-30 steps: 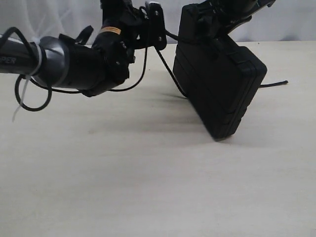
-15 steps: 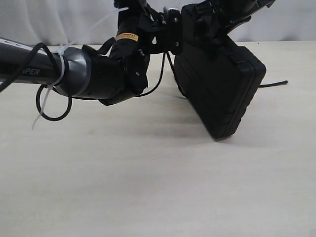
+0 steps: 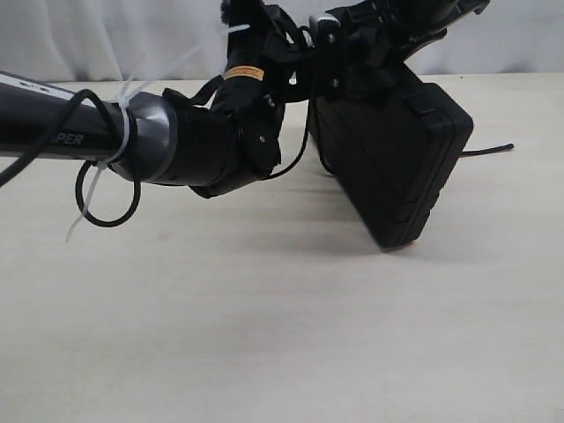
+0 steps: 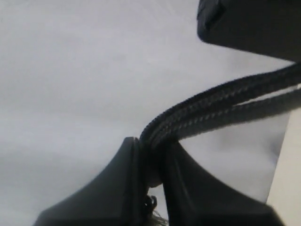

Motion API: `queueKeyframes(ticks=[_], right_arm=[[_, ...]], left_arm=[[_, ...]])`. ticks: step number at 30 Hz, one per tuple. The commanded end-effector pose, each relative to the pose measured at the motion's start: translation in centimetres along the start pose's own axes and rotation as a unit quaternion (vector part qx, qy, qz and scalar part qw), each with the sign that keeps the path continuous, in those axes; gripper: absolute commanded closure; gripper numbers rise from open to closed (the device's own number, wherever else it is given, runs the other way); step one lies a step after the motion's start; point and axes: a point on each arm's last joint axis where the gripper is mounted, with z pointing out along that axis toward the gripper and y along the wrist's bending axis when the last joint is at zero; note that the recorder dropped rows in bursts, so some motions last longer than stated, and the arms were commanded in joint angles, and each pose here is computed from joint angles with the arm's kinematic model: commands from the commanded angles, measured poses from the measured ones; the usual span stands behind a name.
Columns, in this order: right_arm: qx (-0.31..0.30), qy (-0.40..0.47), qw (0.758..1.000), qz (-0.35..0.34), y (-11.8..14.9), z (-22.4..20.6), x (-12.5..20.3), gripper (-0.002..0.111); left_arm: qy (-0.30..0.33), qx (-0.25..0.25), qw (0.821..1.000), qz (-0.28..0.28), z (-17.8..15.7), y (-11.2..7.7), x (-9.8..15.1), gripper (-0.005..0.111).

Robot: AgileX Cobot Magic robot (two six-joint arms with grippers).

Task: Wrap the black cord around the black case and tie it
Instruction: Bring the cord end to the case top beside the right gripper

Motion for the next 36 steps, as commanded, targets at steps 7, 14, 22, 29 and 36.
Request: queueKeyframes(ticks=[7,14,22,29,36], right_arm=[[-0.012,-0.003,1.0,0.001,0.3,-0.1,0.0,0.104],[-0.012,-0.003,1.0,0.001,0.3,-0.1,0.0,0.104],[-0.011,-0.003,1.0,0.0,0.2,-0.1,0.0,0.104],[-0.01,-0.003,1.0,0.0,0.2,-0.1,0.0,0.104],[-0.008,-0.002,1.0,-0.001,0.2,-0.1,0.0,0.104]], left_arm=[[0.129,0.038,0.989,-0.057,1.3,-0.2,4.1,0.107],[0.145,0.033,0.981,-0.121,1.4,1.1,2.4,0.107],[0.116,-0.001,0.988,-0.099,0.5,1.9,0.1,0.107],[0.109,-0.021,0.993,-0.044,0.4,2.3,0.0,0.107],[0.076,-0.031,0.997,-0.004,0.3,2.1,-0.3,0.107]])
